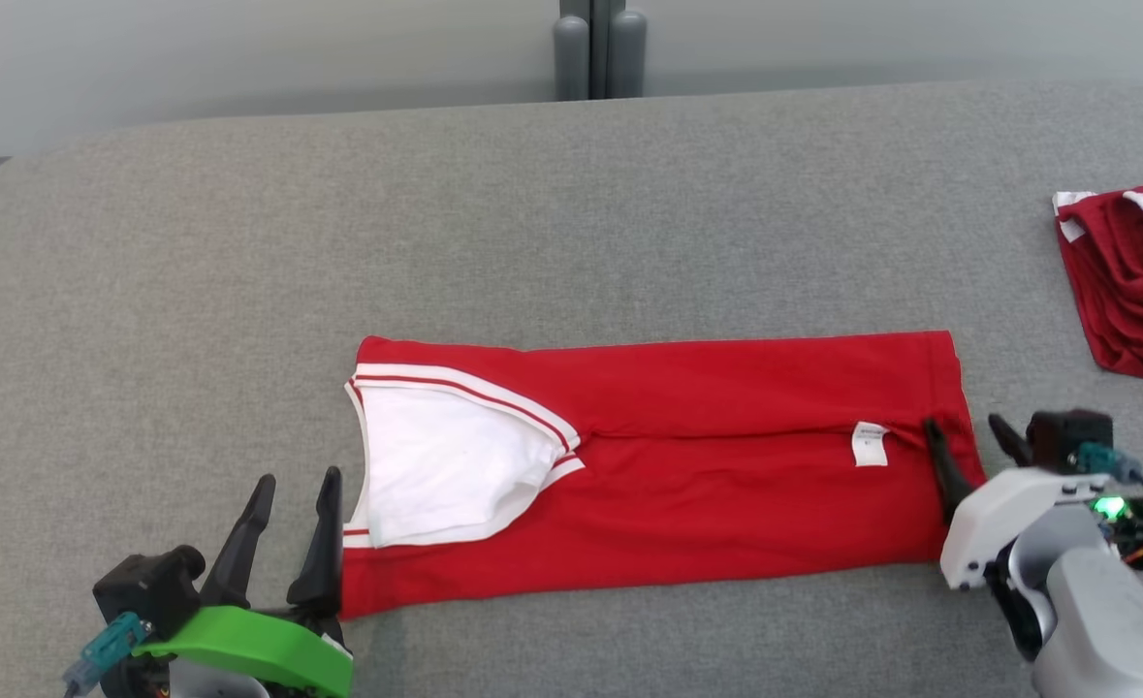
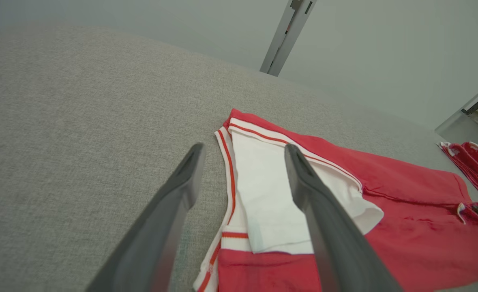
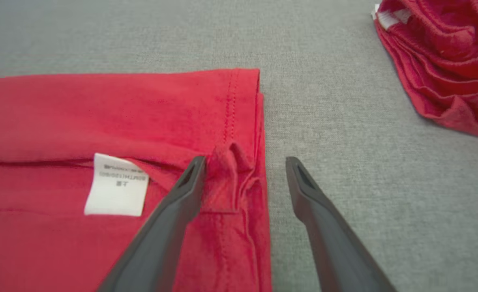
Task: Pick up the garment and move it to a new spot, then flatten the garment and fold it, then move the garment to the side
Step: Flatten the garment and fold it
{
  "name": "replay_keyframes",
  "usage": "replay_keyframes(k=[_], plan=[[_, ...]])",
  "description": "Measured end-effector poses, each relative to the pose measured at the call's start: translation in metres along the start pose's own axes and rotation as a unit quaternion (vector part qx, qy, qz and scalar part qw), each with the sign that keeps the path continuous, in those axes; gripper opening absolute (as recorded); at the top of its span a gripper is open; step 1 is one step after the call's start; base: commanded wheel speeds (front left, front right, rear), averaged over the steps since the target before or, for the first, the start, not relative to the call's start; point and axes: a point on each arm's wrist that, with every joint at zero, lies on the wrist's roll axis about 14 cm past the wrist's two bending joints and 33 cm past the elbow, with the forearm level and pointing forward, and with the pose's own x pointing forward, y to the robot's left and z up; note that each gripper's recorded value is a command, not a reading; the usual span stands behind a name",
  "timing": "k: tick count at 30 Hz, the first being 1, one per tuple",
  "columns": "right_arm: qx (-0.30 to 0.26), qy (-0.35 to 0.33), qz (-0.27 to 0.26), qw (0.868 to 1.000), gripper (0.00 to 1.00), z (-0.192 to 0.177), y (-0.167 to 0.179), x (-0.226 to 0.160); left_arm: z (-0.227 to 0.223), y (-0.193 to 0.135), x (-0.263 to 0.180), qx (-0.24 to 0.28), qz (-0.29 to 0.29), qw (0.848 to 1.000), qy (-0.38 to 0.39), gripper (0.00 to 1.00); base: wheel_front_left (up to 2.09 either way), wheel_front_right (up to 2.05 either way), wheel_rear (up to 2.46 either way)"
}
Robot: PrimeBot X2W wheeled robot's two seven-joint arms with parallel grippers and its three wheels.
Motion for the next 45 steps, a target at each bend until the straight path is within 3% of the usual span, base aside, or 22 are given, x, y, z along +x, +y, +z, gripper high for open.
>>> replay_keyframes(k=[8,9,10,13,17,18,19,25,33,38,41,45], plan=[[0.014,0.016,-0.001,1.000,0.98,-0.024,0.008,-0.009,-0.003,0.000,-0.001,0.003,-0.002,1.000,0.004,1.00,0.00,0.00,0.00],[0.017,0.016,-0.001,1.000,0.60,-0.023,0.009,-0.008,-0.004,-0.001,-0.001,0.003,-0.003,1.000,0.004,1.00,0.00,0.00,0.00],[0.020,0.014,-0.001,1.000,0.49,-0.022,0.010,-0.007,-0.004,-0.001,0.000,0.003,-0.003,1.000,0.005,1.00,0.00,0.00,0.00],[0.023,0.007,-0.003,1.000,0.28,-0.017,0.011,-0.002,-0.007,-0.003,0.002,0.003,-0.007,1.000,0.010,1.00,0.00,0.00,0.00],[0.025,0.001,-0.004,1.000,0.11,-0.012,0.011,0.002,-0.010,-0.003,0.005,0.002,-0.010,1.000,0.015,1.00,0.00,0.00,0.00],[0.025,0.001,-0.005,1.000,0.11,-0.012,0.011,0.003,-0.011,-0.003,0.005,0.002,-0.010,1.000,0.015,1.00,0.00,0.00,0.00],[0.026,-0.002,-0.005,1.000,0.00,-0.010,0.011,0.004,-0.011,-0.004,0.006,0.003,-0.010,1.000,0.015,1.00,0.00,0.00,0.00],[0.027,-0.024,-0.017,0.999,0.00,0.005,-0.001,0.005,-0.011,-0.005,0.009,0.002,-0.012,1.000,0.014,0.98,0.00,0.00,0.00],[0.007,-0.088,-0.072,0.994,0.00,0.048,-0.061,-0.010,-0.010,-0.017,0.013,-0.003,-0.028,1.000,0.011,0.91,0.00,0.00,0.00],[0.000,-0.130,-0.091,0.987,0.00,0.073,-0.081,-0.024,-0.014,-0.025,0.014,-0.006,-0.038,0.999,0.015,0.89,0.00,0.00,0.00],[0.009,-0.150,-0.083,0.985,0.00,0.081,-0.072,-0.029,-0.015,-0.030,0.015,-0.007,-0.045,0.999,0.015,0.91,0.00,0.00,0.00],[0.025,-0.168,-0.028,0.985,0.00,0.092,-0.023,-0.030,-0.013,-0.034,0.015,-0.005,-0.051,0.999,0.013,0.90,0.00,0.00,0.00]])
